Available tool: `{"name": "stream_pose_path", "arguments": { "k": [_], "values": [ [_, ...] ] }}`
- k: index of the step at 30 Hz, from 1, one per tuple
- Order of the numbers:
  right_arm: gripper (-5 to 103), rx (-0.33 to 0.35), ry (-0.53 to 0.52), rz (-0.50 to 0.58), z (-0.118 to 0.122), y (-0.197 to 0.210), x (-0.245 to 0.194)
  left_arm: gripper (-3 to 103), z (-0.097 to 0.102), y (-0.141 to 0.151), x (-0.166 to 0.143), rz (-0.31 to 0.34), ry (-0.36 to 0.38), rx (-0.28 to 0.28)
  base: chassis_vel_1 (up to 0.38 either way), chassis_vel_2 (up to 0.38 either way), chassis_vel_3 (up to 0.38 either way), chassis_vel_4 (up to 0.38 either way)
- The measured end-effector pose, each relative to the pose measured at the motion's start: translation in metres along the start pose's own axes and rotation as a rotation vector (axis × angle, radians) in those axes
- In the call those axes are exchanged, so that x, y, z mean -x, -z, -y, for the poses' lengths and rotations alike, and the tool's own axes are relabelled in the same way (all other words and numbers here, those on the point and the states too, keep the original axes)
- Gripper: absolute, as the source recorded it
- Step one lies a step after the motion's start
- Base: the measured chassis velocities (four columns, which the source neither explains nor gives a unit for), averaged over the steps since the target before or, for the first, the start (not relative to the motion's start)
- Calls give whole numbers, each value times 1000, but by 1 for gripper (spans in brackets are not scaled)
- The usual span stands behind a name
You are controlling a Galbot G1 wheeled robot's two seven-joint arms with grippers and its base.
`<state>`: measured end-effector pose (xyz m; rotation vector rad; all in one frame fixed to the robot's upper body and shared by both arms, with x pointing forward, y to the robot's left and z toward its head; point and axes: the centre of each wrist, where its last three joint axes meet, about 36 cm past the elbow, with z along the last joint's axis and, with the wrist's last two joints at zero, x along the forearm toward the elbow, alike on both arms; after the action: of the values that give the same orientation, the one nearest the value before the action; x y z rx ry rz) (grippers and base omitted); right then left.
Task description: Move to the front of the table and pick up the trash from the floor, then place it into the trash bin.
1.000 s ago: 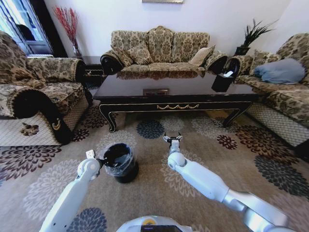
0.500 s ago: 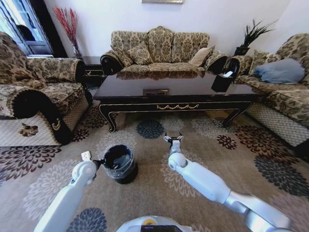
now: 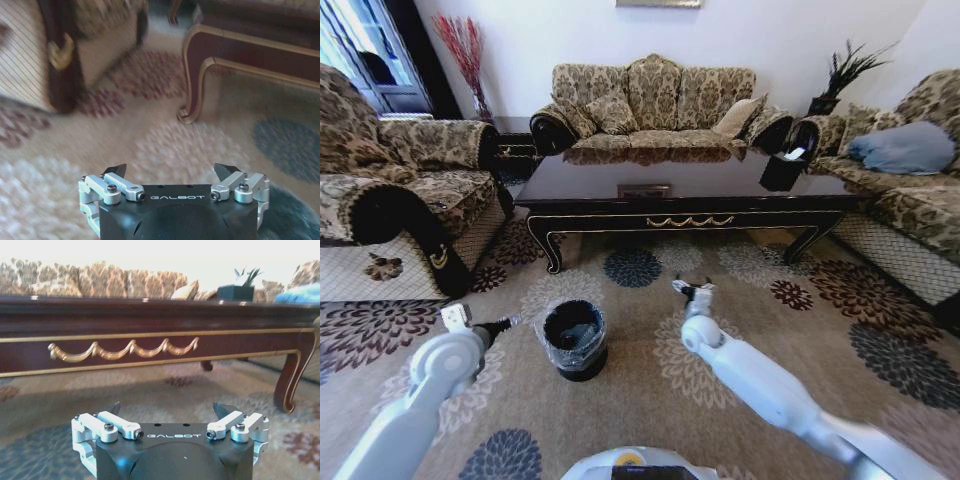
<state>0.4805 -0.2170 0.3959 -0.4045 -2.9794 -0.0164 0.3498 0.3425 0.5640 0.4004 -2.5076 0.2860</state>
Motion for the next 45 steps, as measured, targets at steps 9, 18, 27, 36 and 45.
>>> {"name": "stream_pose_path", "arguments": {
  "k": [9, 18, 27, 36, 45],
  "values": [
    [100, -86, 24, 162, 32, 15, -29, 100, -53, -1, -51, 338, 147, 2, 0, 0, 0, 0],
    [100, -181, -71, 262, 127, 10, -76, 100, -115, -23, -58, 773, 15, 281, 0, 0, 0, 0],
    [100, -189, 118, 334, 197, -29, -123, 100, -101, -79, -36, 712, -38, 278, 0, 0, 0, 0],
    [100, -141, 95, 327, 165, -35, -188, 100, -71, -120, -49, 599, 31, 223, 0, 0, 0, 0],
    [100, -140, 121, 404, 151, -26, -201, 100, -64, -109, -63, 627, 9, 220, 0, 0, 0, 0]
  ]
}}
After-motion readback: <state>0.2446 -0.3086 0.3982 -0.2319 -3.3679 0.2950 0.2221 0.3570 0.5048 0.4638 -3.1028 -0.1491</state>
